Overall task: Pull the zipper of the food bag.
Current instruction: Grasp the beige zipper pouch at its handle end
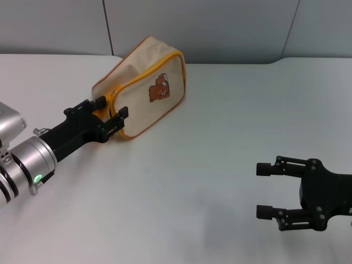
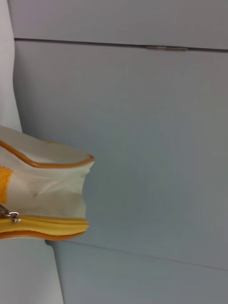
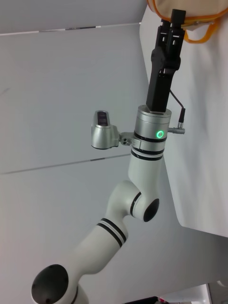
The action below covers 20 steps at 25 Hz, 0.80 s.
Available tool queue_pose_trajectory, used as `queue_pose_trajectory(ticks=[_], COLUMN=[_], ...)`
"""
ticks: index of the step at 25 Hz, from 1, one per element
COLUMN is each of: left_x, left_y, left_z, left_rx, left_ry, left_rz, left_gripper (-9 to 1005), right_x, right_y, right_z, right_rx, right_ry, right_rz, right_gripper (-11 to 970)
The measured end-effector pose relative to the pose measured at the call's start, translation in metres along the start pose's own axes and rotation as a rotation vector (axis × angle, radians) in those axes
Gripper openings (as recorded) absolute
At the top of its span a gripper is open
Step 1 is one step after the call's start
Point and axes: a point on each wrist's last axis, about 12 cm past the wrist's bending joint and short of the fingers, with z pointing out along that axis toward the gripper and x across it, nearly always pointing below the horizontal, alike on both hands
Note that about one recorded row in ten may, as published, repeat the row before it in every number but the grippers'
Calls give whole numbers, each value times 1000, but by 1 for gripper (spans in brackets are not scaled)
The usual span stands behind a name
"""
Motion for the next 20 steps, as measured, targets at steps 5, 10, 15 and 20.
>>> queue_pose_trajectory(ticks=[5,10,15,20], left_x=[1,2,0,-6], left_y=[0,-5,-8,-8], left_z=[2,5,3,-5], left_rx=[-3,12,60,187], left_ry=[14,15,3,29], left_rz=[12,36,58,128], left_gripper=[607,449,292,167], right_x=[-1,-2,-3,-4], right_y=[0,1,3,6], right_z=[-1,-2,-5,-9], right_rx=[-5,-5,-4,1], right_ry=[-6,-18,-39,-67], right_rz=[1,1,2,-1], right_gripper=[744,742,741,739])
